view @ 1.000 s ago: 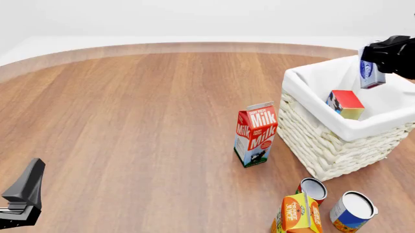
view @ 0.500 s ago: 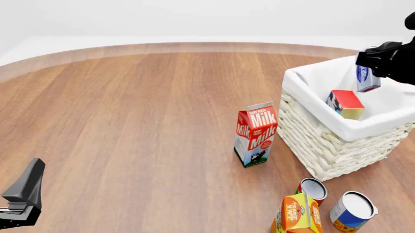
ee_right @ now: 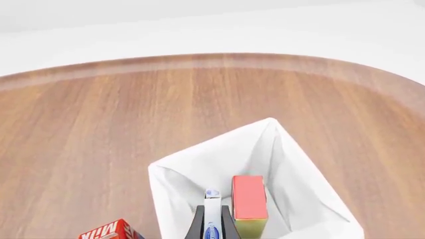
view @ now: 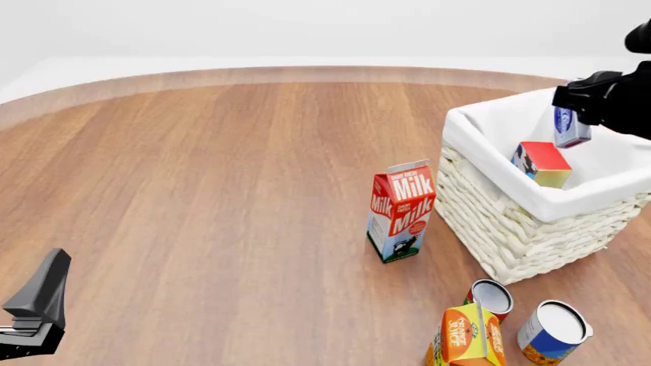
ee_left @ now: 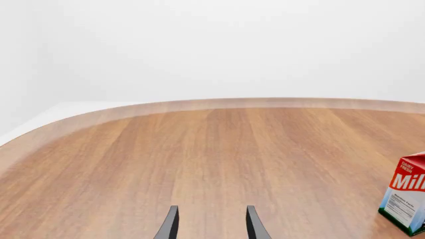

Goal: Pick up the cream cheese box and the butter, and put them in the basket.

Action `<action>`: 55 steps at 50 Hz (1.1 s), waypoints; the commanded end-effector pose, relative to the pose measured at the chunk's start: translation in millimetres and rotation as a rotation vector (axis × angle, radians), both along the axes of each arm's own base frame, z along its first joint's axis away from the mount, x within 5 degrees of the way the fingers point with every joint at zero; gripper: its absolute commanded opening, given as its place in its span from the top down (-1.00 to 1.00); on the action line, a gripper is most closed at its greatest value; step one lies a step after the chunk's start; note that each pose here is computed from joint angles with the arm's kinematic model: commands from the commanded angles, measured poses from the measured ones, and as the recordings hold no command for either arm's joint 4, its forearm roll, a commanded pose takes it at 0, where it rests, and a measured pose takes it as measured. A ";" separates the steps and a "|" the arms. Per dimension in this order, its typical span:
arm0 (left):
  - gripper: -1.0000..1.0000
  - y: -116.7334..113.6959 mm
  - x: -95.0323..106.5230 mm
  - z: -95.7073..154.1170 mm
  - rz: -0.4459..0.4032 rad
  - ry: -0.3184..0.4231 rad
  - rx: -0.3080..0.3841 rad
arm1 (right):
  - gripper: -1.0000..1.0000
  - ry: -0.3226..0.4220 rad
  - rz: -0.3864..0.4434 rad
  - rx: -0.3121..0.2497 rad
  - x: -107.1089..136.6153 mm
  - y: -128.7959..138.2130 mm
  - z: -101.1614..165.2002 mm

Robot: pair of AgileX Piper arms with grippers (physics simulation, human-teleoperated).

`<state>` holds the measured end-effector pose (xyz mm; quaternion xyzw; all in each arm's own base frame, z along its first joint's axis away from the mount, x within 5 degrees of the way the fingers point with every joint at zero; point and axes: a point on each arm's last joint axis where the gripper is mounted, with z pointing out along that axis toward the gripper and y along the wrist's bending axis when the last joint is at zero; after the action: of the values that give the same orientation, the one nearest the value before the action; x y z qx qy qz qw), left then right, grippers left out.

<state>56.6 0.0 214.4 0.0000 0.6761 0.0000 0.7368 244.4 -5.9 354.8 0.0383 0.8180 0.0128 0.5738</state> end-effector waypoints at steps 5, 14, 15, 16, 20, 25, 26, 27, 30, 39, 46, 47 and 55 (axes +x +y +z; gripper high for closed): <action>-1.00 0.0 0.0 0.0 0.000 0.000 0.000 | 1.00 -0.005 0.003 0.005 -0.3 1.3 3.1; -1.00 0.0 0.0 0.0 0.000 0.000 0.000 | 1.00 -0.006 0.009 0.006 -1.2 2.7 1.9; -1.00 0.0 0.0 0.0 0.000 0.000 0.000 | 1.00 -0.008 0.004 0.005 -0.6 1.4 2.4; -1.00 0.0 0.0 0.0 0.000 0.000 0.000 | 1.00 -0.008 0.002 0.004 -0.2 0.9 2.0; -1.00 0.0 0.0 0.0 0.000 0.000 0.000 | -1.00 -0.015 -0.022 -0.007 1.6 -6.1 3.2; -1.00 0.0 0.0 0.0 0.000 0.000 0.000 | -1.00 -0.029 -0.022 -0.011 -1.1 -6.3 9.4; -1.00 0.0 0.0 0.0 0.000 0.000 0.000 | -1.00 -0.028 -0.020 -0.009 -1.3 -5.6 9.6; -1.00 0.0 0.0 0.0 0.000 0.000 0.000 | -1.00 -0.029 -0.019 -0.010 -1.3 -5.3 9.7; -1.00 0.0 0.0 0.0 0.000 0.000 0.000 | -1.00 -0.034 -0.016 -0.010 -2.0 -4.6 9.1; -1.00 0.0 0.0 0.0 0.000 0.000 0.000 | -1.00 -0.035 -0.010 -0.009 -3.9 -3.1 11.8; -1.00 0.0 0.0 0.0 0.000 0.000 0.000 | -1.00 -0.036 -0.003 -0.009 -4.5 -1.3 6.4; -1.00 0.0 0.0 0.0 0.000 0.000 0.000 | -1.00 -0.036 -0.001 -0.010 -5.1 -1.0 10.8; -1.00 0.0 0.0 0.0 0.000 0.000 0.000 | -1.00 -0.041 0.007 -0.010 -8.5 1.1 18.5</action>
<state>56.6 0.0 214.4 0.0000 0.6761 0.0000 0.7368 239.5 -7.1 365.6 0.0363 0.8081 0.0090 0.5879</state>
